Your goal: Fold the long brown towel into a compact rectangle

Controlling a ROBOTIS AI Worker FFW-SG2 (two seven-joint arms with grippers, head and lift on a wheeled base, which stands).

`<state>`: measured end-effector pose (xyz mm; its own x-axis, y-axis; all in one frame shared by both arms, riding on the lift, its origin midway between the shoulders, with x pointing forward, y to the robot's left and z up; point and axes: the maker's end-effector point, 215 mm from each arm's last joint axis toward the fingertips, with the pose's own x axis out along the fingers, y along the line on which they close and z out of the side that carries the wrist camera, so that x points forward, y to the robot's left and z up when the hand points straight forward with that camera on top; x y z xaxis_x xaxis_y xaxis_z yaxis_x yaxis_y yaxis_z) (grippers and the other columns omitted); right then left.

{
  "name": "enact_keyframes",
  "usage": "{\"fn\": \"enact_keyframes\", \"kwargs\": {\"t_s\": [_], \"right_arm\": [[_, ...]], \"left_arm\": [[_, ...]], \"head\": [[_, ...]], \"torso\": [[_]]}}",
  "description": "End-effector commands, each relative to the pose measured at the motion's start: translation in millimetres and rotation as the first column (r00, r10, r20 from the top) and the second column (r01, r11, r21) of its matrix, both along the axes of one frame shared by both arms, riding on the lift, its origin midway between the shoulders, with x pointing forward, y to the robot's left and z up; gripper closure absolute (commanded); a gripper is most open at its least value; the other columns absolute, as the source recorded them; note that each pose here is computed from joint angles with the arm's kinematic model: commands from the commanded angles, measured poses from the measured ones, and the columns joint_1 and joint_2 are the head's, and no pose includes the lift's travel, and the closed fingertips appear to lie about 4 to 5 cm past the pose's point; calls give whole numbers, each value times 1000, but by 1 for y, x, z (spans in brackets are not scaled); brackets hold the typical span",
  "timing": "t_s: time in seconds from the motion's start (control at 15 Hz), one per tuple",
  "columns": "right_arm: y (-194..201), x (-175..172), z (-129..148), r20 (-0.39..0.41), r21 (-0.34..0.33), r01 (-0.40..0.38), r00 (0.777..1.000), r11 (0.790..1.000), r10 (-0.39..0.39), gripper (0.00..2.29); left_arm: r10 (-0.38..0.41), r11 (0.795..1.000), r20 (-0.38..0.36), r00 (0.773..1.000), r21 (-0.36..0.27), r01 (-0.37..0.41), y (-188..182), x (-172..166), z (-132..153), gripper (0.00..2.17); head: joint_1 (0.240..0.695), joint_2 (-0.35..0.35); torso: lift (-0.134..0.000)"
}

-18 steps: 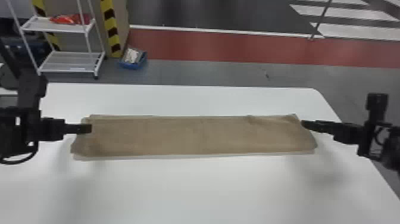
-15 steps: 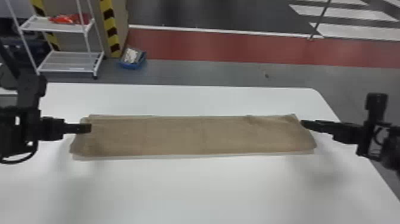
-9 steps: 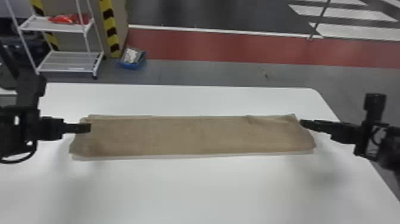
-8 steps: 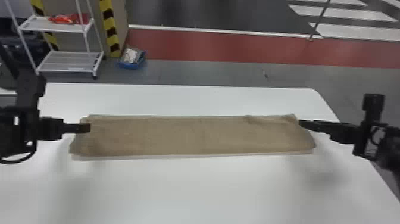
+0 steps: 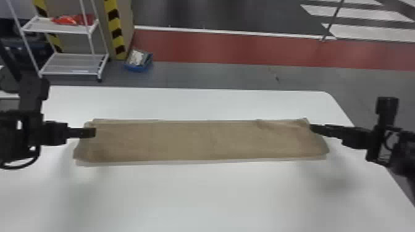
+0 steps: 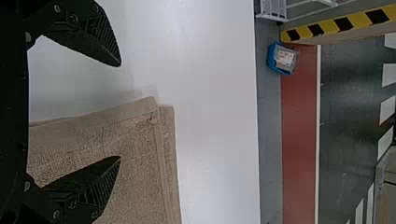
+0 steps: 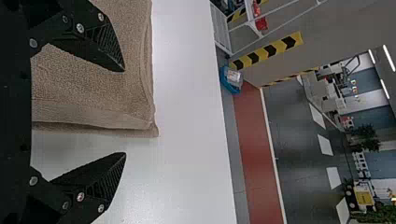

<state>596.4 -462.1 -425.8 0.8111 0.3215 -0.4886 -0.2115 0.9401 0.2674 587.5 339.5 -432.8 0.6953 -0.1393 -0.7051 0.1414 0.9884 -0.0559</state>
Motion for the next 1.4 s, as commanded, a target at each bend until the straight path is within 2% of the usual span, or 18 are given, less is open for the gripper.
{"fn": "enact_keyframes", "kwargs": {"t_s": [0.0,0.13,0.53,0.6,0.87,0.93,1.33], "right_arm": [[4,3,1,-1,-8,-8,1000,1000,8,286],[15,6,-6,-12,-62,-24,1000,998,23,286],[21,14,-11,-35,-103,-11,999,995,7,299],[19,13,-14,-50,-113,-11,999,994,5,377],[16,11,-19,-73,-132,-7,997,991,-3,387],[16,10,-20,-77,-134,-7,997,991,-3,471],[17,9,-21,-79,-124,-10,997,992,0,508]], "left_arm": [[2,1000,9,1000,0,-2,2,4,2,211],[3,1000,13,1000,1,-3,1,5,2,215],[-8,1000,3,1000,12,8,-2,7,-6,218],[-9,1000,2,1000,12,9,-3,7,-7,218],[-19,1000,-1,1000,19,19,-6,9,-8,282],[-19,1000,0,1000,22,19,-6,9,-8,333],[-22,999,-5,1000,35,22,-6,9,-13,454]], "head": [[695,-113],[695,-110],[695,-93],[695,-92],[695,-96],[695,-97],[695,-100]], "torso": [[-123],[-123],[-123],[-123],[-123],[-123],[-123]]}}
